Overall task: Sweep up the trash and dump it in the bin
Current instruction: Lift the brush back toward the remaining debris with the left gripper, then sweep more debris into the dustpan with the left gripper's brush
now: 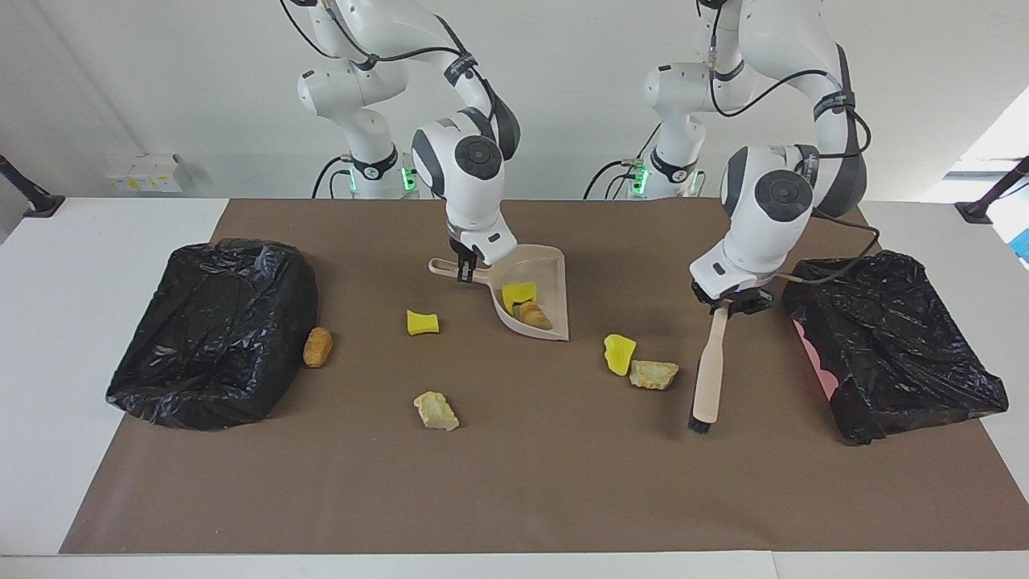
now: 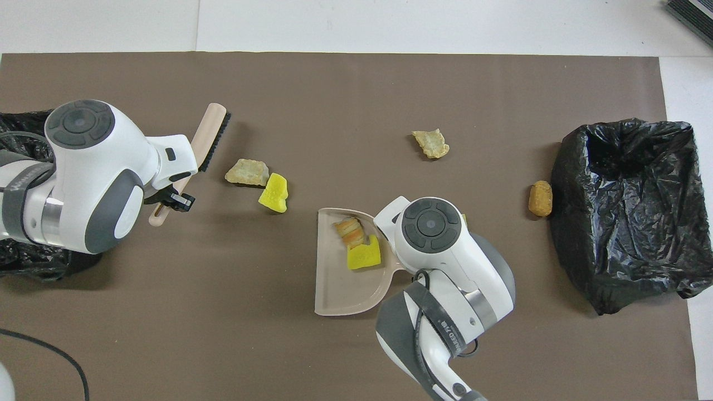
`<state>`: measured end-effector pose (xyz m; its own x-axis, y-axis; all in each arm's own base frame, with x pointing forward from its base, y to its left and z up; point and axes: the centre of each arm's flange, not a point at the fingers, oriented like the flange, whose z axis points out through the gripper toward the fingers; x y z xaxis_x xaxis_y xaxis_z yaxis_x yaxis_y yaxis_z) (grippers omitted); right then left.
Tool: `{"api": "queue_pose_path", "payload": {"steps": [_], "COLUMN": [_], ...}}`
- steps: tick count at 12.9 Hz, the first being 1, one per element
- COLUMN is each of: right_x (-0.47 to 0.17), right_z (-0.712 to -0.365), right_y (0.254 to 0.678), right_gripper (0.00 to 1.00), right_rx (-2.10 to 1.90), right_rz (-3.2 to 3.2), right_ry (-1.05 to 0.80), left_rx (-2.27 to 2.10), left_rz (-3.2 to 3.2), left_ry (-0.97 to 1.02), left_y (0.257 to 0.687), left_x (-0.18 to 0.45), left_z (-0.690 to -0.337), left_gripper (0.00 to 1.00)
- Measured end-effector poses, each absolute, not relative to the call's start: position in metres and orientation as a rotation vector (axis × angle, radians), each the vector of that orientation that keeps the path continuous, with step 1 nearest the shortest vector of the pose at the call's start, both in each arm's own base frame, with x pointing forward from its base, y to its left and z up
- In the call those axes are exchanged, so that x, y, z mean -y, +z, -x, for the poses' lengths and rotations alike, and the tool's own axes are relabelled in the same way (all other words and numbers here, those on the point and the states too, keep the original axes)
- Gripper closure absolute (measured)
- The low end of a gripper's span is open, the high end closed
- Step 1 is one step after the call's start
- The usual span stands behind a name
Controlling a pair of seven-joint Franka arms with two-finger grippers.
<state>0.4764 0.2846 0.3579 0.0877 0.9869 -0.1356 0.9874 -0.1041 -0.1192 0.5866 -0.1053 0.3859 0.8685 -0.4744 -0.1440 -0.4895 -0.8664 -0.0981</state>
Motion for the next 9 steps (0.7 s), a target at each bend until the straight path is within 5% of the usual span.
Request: {"api": "queue_pose_path", "payload": {"steps": [9], "right_x": [-0.285], "right_z": [-0.476], "right_y": [0.357], "right_gripper": [0.67], "right_rx": [-2.085], "right_rz": [-2.327], "right_ry": [-0.286], "left_rx": [-1.176], "left_rz": [2.765], "left_ry": [0.31], "left_y": [0.346], "left_x": [0.125], "left_z": [-0.553], "left_gripper": [0.73]}}
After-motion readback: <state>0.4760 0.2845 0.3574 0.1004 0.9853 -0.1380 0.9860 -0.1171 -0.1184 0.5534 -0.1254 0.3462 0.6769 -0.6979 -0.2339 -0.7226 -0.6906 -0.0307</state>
